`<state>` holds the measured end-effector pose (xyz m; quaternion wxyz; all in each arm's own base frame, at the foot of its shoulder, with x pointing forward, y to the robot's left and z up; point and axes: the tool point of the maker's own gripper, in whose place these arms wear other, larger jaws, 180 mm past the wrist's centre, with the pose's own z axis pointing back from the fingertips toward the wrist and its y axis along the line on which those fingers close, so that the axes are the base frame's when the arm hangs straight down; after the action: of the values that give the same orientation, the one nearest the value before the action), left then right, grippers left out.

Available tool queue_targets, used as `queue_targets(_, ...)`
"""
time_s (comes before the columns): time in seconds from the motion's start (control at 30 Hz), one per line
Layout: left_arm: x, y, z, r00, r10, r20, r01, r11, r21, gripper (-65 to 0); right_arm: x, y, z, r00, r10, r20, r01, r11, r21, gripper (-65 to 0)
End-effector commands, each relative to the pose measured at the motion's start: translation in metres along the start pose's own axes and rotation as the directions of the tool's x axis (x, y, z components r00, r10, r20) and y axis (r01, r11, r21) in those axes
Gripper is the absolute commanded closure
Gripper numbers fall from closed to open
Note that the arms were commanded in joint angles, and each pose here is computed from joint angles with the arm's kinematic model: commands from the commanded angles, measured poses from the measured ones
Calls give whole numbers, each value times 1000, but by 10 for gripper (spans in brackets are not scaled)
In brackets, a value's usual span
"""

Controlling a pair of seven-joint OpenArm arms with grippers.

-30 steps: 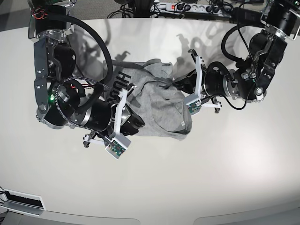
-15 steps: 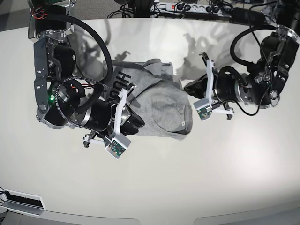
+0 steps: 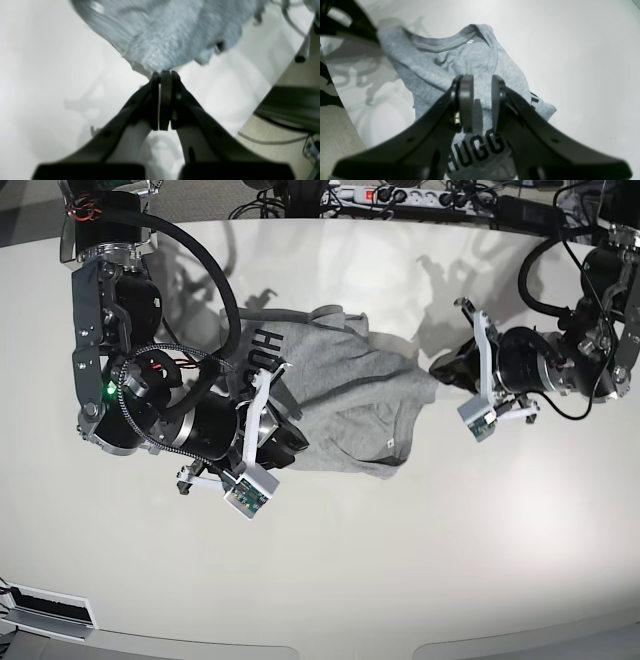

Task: Layout the t-shirt on the table in an organized manner, then fold the t-shirt properly
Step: 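Pull the shirt with both grippers to flatten and square the folded bundle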

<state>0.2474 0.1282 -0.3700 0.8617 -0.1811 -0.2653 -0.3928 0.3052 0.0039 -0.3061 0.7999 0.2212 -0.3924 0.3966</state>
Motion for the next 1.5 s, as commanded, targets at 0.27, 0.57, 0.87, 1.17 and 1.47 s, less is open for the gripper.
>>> queue_targets(0.27,-12,8,3,998,-51,-45,53,997,63,0,15,-3,4,999,21,50,-21,1000,-7,-150)
queue_targets(0.57,-9,0,4,996,-83,-32,83,996,12,-408,16,-3,4,998,22,51,-21,1000,-7,-150)
queue_targets(0.87,20,-34,6,990,-38,135,60,986,-157,0,15,-36,-8,996,72,53,-66,990,-121,0)
queue_targets(1.17,24,-55,-4,987,-50,150,83,972,-219,0,11,-93,-46,996,28,-80,-37,993,-109,0)
queue_targets(1.47,-5,-109,-36,970,-234,70,244,921,-304,0,-19,-115,-76,972,-30,-234,16,998,-60,0)
